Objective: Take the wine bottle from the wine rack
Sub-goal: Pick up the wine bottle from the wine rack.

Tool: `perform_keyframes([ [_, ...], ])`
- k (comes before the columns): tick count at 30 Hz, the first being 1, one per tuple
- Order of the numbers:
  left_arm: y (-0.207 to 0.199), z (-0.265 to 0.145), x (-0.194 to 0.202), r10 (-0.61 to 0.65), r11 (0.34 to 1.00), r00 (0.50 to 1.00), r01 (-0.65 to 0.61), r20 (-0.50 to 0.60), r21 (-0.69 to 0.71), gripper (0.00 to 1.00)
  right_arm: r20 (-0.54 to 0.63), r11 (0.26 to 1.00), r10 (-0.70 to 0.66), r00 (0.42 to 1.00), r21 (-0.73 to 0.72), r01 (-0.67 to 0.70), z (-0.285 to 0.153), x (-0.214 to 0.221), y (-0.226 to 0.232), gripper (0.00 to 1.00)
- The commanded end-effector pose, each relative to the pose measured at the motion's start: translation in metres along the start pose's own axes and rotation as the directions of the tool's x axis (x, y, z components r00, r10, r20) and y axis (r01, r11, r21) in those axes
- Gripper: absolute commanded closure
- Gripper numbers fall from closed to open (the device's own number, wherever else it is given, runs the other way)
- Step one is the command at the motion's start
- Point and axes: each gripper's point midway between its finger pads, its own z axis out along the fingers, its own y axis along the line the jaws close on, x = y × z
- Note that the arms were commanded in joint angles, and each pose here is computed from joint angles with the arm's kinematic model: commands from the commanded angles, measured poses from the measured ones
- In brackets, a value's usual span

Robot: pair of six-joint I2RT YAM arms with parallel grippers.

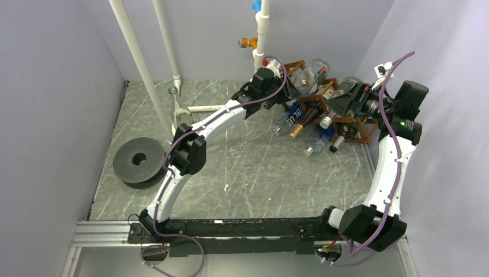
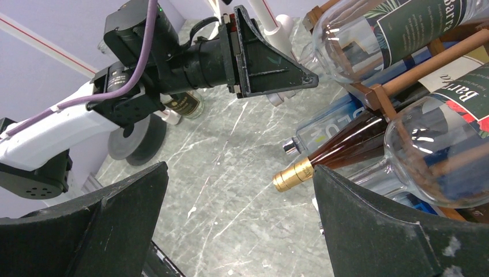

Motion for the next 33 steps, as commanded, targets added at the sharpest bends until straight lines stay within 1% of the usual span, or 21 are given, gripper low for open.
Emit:
perform_keyframes([
  [1, -0.038, -0.015, -0.033, 0.050, 0.996, 0.995, -0.055, 0.083, 0.065, 0.96, 0.029, 0.999, -0.046, 0.999, -0.018, 0.046, -0.006, -0.009, 0.012, 0.00],
  [2, -0.042, -0.018, -0.037, 0.058, 0.995, 0.994, -0.065, 0.092, 0.074, 1.00, 0.030, 0.999, -0.046, 0.999, -0.017, 0.046, -0.006, -0.009, 0.012, 0.00],
  [7, -0.063, -0.032, -0.051, 0.097, 0.987, 0.987, -0.112, 0.131, 0.118, 1.00, 0.030, 0.999, -0.046, 0.999, -0.013, 0.046, -0.006, -0.009, 0.011, 0.00],
  [10, -0.082, -0.044, -0.063, 0.130, 0.974, 0.975, -0.160, 0.182, 0.158, 1.00, 0.030, 0.999, -0.045, 0.999, -0.010, 0.045, -0.005, -0.008, 0.010, 0.00],
  [13, -0.090, -0.051, -0.069, 0.152, 0.966, 0.967, -0.189, 0.204, 0.176, 1.00, 0.031, 0.999, -0.043, 0.999, -0.006, 0.043, -0.005, -0.008, 0.008, 0.00],
  [18, -0.098, -0.061, -0.075, 0.179, 0.955, 0.957, -0.224, 0.228, 0.195, 1.00, 0.031, 0.999, -0.046, 0.998, 0.008, 0.046, -0.005, -0.009, 0.005, 0.00],
  [25, -0.107, -0.077, -0.080, 0.183, 0.949, 0.950, -0.238, 0.252, 0.208, 1.00, 0.031, 0.999, -0.037, 0.999, 0.010, 0.037, -0.004, -0.008, 0.002, 0.00],
  [33, -0.104, -0.082, -0.075, 0.197, 0.946, 0.951, -0.248, 0.237, 0.209, 1.00, 0.029, 1.000, -0.028, 0.999, 0.010, 0.028, -0.001, -0.006, -0.002, 0.00],
])
